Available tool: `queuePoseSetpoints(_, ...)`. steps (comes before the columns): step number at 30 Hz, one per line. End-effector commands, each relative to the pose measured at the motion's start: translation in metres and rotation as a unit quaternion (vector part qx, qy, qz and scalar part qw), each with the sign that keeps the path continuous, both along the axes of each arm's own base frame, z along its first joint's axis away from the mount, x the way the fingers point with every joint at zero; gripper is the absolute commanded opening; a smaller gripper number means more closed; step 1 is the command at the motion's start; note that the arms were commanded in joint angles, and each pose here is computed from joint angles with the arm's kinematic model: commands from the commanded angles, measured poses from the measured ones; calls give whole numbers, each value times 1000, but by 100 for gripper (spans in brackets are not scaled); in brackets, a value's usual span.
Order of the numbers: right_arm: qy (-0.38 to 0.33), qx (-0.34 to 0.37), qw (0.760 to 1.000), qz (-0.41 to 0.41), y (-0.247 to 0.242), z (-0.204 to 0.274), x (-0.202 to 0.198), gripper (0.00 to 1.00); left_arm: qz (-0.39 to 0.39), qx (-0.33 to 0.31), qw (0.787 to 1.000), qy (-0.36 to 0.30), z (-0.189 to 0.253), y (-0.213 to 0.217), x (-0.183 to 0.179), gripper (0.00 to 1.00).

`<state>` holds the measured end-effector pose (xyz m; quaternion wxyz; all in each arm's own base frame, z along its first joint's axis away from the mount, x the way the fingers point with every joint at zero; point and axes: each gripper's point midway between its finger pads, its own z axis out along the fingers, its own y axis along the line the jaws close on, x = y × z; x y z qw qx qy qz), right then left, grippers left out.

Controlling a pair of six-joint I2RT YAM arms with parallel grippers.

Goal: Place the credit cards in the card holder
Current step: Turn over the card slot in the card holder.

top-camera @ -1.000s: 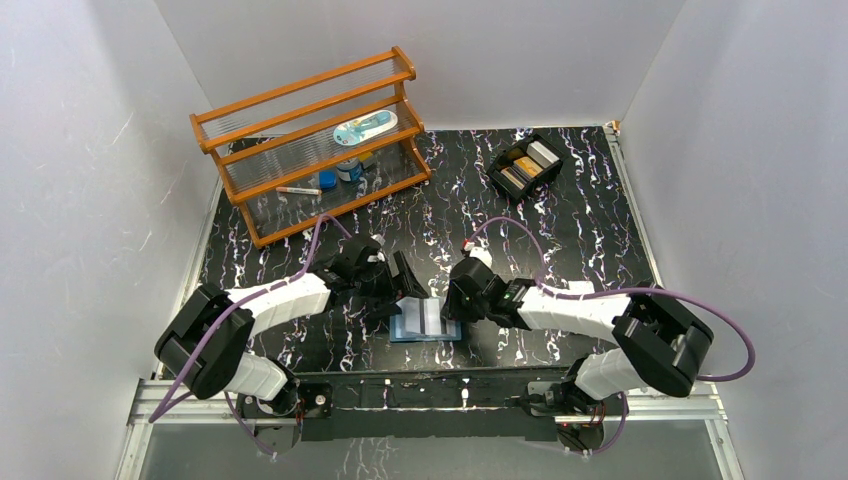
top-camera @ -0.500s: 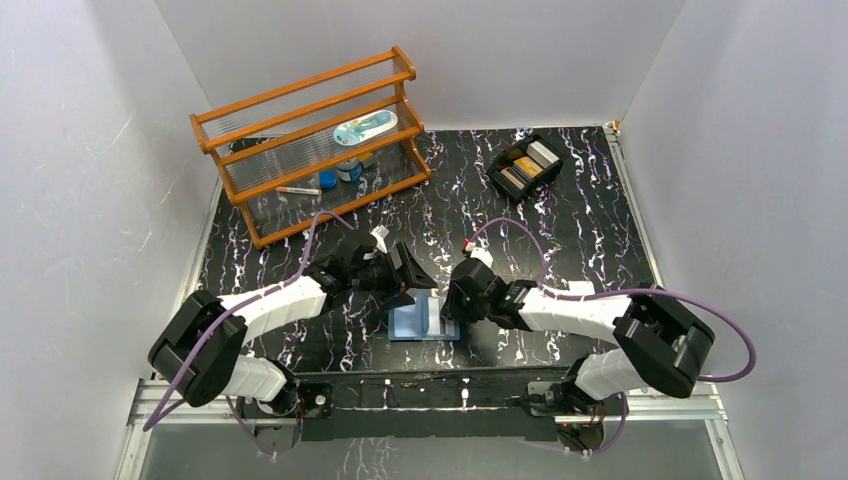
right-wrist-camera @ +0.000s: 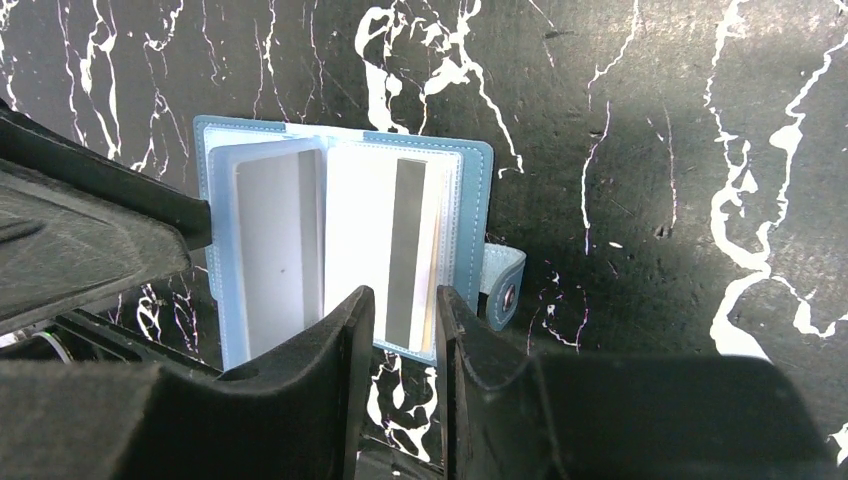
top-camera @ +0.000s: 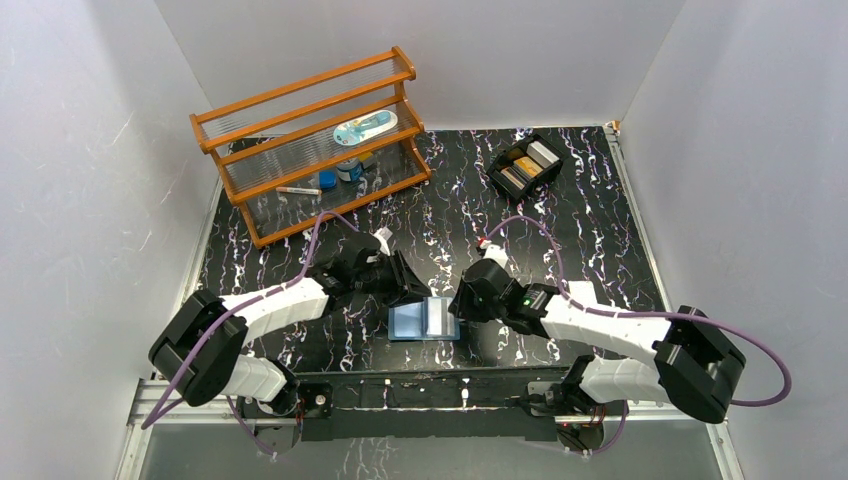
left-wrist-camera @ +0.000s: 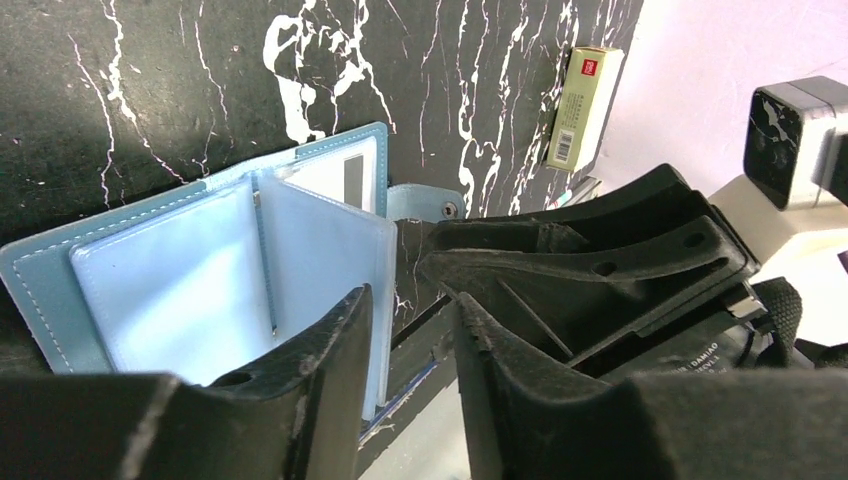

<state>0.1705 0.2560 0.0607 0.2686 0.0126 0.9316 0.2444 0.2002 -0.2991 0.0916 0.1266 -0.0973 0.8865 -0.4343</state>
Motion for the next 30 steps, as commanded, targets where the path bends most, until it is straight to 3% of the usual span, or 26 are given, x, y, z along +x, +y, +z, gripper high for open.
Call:
queuePoseSetpoints(1,-15,17,1000,-10,3,12,5,38,-7,8,1000,-8,-2,0,-3,28)
queuePoseSetpoints(6,-17,23,1000,-4,6,17,5,38,-13,19,1000,-2,-11,-1,-5,17)
queuePoseSetpoints(15,-38,27,999,-6,3,33,9,38,-33,33,999,4,-19,-10,-9,13)
queuePoseSetpoints(20,-48,31,998,-4,3,40,11,38,-32,39,999,4,-18,-8,-9,22)
queuePoseSetpoints(24,-59,31,998,4,6,45,14,38,-16,90,996,1,-20,8,-7,26)
queuePoseSetpoints(30,-105,0,994,-1,3,64,32,42,4,144,989,-37,0,33,-1,44)
